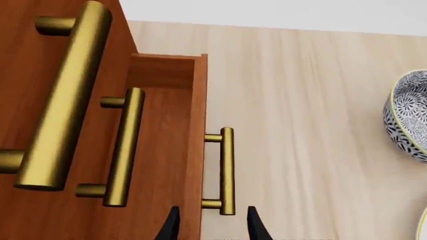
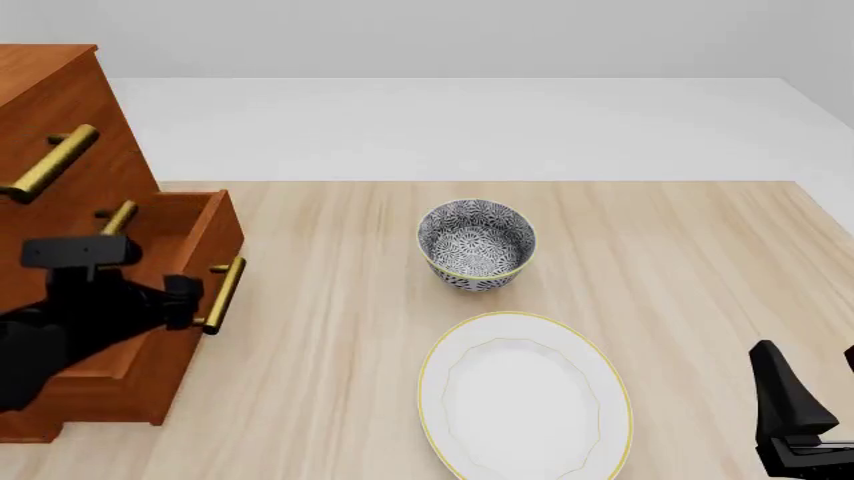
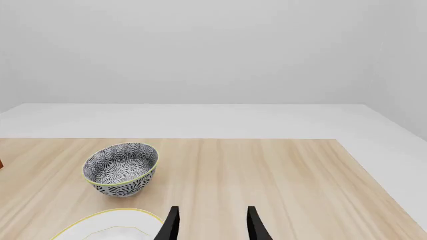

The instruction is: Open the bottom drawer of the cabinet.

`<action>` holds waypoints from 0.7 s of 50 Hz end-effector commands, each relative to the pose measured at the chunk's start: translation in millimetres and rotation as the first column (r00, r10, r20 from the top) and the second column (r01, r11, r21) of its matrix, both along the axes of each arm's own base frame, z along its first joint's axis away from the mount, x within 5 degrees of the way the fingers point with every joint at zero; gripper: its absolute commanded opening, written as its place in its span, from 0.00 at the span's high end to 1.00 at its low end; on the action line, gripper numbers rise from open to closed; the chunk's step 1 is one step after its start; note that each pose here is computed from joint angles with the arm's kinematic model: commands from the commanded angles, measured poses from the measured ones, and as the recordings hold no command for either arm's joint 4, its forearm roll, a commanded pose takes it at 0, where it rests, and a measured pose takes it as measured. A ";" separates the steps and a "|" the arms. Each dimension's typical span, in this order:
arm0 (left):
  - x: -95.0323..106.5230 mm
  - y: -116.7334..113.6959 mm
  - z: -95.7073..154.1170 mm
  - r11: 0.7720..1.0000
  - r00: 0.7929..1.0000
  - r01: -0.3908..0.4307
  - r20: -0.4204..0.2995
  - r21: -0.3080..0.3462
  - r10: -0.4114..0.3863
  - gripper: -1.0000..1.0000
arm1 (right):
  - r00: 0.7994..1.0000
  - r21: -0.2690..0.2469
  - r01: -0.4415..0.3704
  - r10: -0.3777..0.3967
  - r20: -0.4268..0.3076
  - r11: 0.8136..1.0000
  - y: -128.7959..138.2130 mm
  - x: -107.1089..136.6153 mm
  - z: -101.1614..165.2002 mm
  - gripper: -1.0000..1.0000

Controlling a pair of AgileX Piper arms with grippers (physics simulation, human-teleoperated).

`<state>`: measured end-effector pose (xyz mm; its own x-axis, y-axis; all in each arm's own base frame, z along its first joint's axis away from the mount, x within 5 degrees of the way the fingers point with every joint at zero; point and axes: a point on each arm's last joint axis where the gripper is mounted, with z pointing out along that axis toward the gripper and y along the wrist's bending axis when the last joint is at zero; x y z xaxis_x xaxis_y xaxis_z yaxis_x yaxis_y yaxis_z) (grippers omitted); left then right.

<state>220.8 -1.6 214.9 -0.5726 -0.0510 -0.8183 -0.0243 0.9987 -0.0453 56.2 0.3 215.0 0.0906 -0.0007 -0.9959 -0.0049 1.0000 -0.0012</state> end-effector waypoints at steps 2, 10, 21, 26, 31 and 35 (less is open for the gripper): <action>-0.5 0.3 -10.6 1.000 1.000 -0.012 -0.021 -0.015 0.012 0.00 | 1.000 0.000 0.000 0.000 0.000 1.000 0.0 0.0 0.0 0.00; -0.8 -0.6 -16.1 1.000 0.999 -0.015 -0.033 -0.023 0.014 0.00 | 1.000 0.000 0.000 0.000 0.000 1.000 0.0 0.0 0.0 0.00; -0.7 1.0 -20.3 1.000 0.999 -0.022 -0.038 -0.022 0.021 0.00 | 1.000 0.000 0.000 0.000 0.000 1.000 0.0 0.0 0.0 0.00; 1.0 0.2 -23.6 1.000 0.999 -0.019 -0.044 -0.023 0.018 0.00 | 1.000 0.000 0.000 0.000 0.000 1.000 0.0 0.0 0.0 0.00; 2.6 0.4 -26.0 1.000 0.999 -0.019 -0.050 -0.022 0.018 0.00 | 1.000 0.000 0.000 0.000 0.000 1.000 0.0 0.0 0.0 0.00; 2.6 1.4 -27.5 1.000 0.998 -0.023 -0.051 -0.021 0.022 0.00 | 1.000 0.000 0.000 0.000 0.000 1.000 0.0 0.0 0.0 0.00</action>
